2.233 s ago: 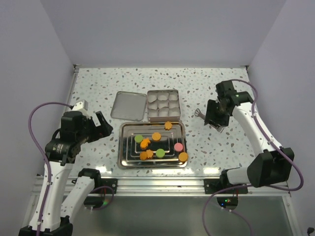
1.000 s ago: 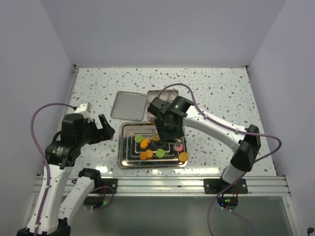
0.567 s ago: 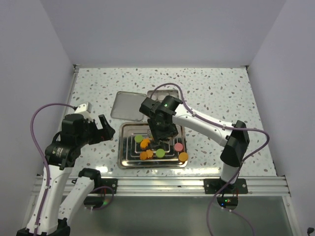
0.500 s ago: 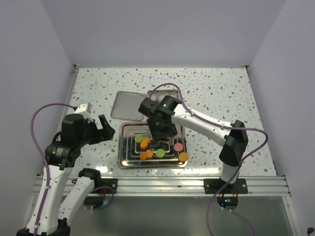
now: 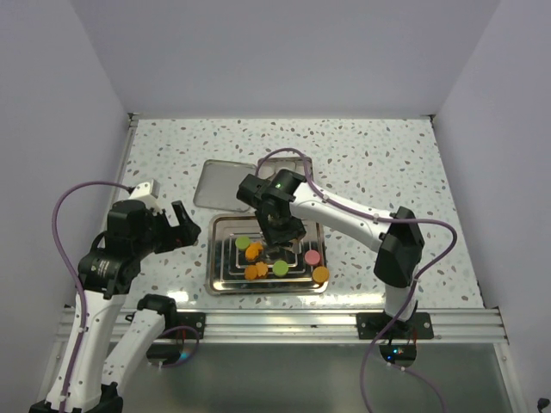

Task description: Pack the cookies

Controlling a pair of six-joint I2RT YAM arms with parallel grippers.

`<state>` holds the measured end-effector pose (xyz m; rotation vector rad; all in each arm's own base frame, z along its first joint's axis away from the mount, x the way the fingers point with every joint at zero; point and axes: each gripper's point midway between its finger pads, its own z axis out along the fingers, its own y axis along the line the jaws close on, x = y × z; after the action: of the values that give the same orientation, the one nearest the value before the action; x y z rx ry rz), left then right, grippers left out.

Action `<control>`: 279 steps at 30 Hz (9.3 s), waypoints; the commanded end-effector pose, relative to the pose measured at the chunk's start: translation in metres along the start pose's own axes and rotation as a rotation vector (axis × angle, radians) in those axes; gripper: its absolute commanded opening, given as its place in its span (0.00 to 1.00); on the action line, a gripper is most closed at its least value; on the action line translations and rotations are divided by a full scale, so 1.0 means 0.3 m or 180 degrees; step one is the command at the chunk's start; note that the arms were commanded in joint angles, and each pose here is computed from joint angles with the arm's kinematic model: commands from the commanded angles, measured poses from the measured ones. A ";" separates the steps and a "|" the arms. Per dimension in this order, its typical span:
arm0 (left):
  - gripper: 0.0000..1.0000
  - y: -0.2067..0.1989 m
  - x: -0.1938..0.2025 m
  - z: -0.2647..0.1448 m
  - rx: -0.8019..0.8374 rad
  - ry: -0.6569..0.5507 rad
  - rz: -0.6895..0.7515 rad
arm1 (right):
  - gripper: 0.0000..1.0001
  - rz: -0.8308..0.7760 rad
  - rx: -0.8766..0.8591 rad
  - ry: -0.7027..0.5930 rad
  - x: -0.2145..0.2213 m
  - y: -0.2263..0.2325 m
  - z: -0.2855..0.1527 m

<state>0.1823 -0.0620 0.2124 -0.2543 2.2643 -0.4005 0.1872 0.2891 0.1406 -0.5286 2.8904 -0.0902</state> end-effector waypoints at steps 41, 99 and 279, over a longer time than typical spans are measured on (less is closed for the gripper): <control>1.00 -0.033 -0.065 -0.017 0.0062 -0.0121 0.0111 | 0.32 0.0152 0.0172 -0.0639 -0.224 -0.142 -0.267; 1.00 -0.044 -0.167 0.001 -0.0109 -0.0178 0.0063 | 0.35 0.0799 -0.0812 -0.0968 -0.738 -0.201 0.007; 1.00 -0.023 -0.185 0.056 -0.0275 -0.0244 0.0226 | 0.51 0.0768 -0.0430 -0.0711 -0.528 -0.384 -0.157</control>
<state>0.2231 -0.0562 0.2168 -0.2350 2.3084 -0.2517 0.3961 0.2488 0.1801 -0.1988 2.7464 0.1249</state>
